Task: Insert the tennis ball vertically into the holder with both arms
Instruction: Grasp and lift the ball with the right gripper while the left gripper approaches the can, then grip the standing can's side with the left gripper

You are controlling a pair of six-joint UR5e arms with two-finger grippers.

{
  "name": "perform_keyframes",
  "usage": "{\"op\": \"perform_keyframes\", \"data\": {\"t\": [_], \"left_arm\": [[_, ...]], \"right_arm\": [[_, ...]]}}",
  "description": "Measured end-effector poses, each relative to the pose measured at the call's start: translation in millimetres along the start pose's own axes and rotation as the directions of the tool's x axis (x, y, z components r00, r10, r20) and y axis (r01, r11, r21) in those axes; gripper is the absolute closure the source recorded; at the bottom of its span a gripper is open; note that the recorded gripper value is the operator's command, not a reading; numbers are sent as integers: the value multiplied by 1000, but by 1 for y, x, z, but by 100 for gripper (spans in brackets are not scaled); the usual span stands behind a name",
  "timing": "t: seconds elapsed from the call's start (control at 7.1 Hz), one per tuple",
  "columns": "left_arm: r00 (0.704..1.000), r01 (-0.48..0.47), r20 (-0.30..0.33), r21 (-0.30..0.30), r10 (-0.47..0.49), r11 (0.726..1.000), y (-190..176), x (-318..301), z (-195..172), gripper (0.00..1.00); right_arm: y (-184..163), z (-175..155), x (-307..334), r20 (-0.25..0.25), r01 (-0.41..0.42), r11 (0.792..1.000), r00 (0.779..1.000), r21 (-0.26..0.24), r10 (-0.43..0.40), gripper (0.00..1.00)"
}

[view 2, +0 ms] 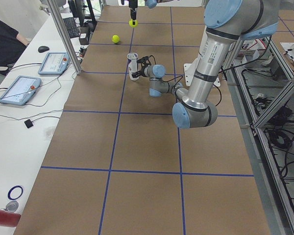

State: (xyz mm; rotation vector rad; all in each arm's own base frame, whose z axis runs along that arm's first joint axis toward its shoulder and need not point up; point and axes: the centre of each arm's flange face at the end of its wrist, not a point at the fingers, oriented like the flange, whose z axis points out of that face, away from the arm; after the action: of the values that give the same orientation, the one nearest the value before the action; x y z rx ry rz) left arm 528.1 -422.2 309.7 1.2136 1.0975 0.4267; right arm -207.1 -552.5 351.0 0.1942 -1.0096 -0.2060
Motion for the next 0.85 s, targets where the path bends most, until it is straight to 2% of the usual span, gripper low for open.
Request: {"op": "perform_keyframes", "data": {"t": [0.42,0.85], "left_arm": [[1000,0,11,3,0,1000,0,0,2,1],[997,-1,73,26,-1,1000,-8,1,27,1]], "right_arm": [[0,-1,-2,1,4,1000,1000,3,-4,100],[0,0,-1,0,2,1000,1000,2,-2,100]]}}
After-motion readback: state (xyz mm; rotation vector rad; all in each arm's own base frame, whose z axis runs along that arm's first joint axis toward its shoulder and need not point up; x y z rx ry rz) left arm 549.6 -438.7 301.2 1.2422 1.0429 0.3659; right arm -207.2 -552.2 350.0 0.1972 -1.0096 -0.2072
